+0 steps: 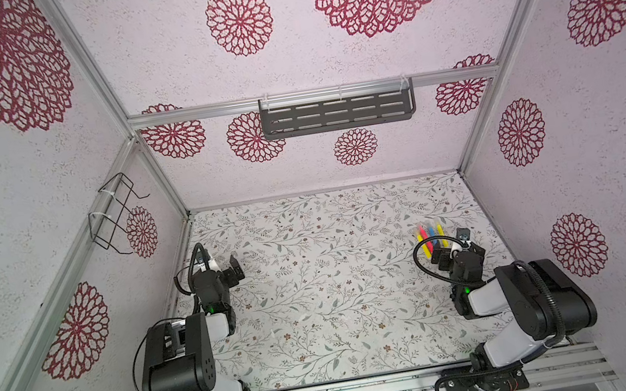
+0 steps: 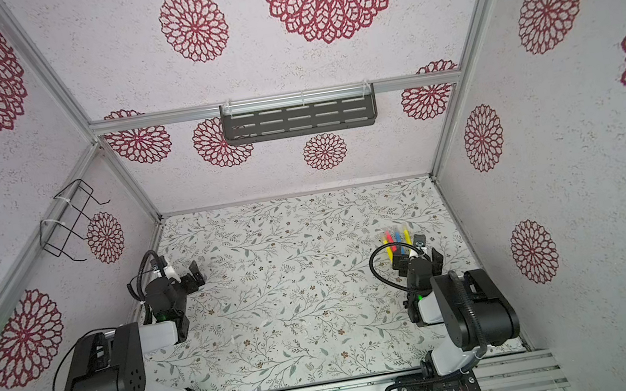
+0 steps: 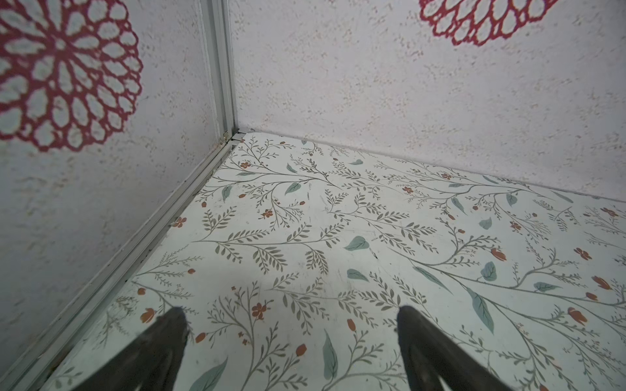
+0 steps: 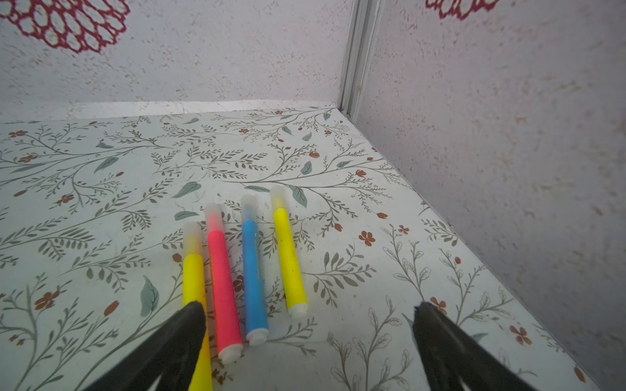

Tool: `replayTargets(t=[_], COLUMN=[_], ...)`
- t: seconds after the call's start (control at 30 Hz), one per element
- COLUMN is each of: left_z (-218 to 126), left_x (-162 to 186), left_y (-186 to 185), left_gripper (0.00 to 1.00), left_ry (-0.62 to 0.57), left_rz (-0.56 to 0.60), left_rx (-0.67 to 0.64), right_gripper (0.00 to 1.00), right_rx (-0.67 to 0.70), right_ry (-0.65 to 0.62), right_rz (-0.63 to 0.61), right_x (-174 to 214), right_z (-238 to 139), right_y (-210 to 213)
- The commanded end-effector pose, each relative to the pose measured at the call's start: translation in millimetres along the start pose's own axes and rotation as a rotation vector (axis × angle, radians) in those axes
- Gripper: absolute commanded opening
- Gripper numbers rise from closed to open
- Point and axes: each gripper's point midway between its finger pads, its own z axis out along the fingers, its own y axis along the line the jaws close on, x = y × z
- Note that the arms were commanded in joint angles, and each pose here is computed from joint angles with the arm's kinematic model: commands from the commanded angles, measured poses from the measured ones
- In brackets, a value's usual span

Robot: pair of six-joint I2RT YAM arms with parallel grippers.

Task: Insert the pens into the pen caps

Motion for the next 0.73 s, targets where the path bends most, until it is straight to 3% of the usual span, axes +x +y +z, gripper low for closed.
replayTargets(t=[0.0, 0.7], left_z=[-1.5, -1.2], left_x=[-1.1, -1.3], left_y=[-2.2, -1.1], left_gripper=[0.99, 0.99], left_ry=[-0.006, -0.004], left_rz=[0.016, 0.005], left_rx=[0.007, 0.02], right_gripper=[0.99, 0.99], right_rx=[-0.006, -0.013], right_ry=[-0.072, -0.07], right_rz=[0.043, 0.04], right_x=[-22.9, -23.1], right_z=[-0.7, -0.2], right_y=[0.3, 1.8])
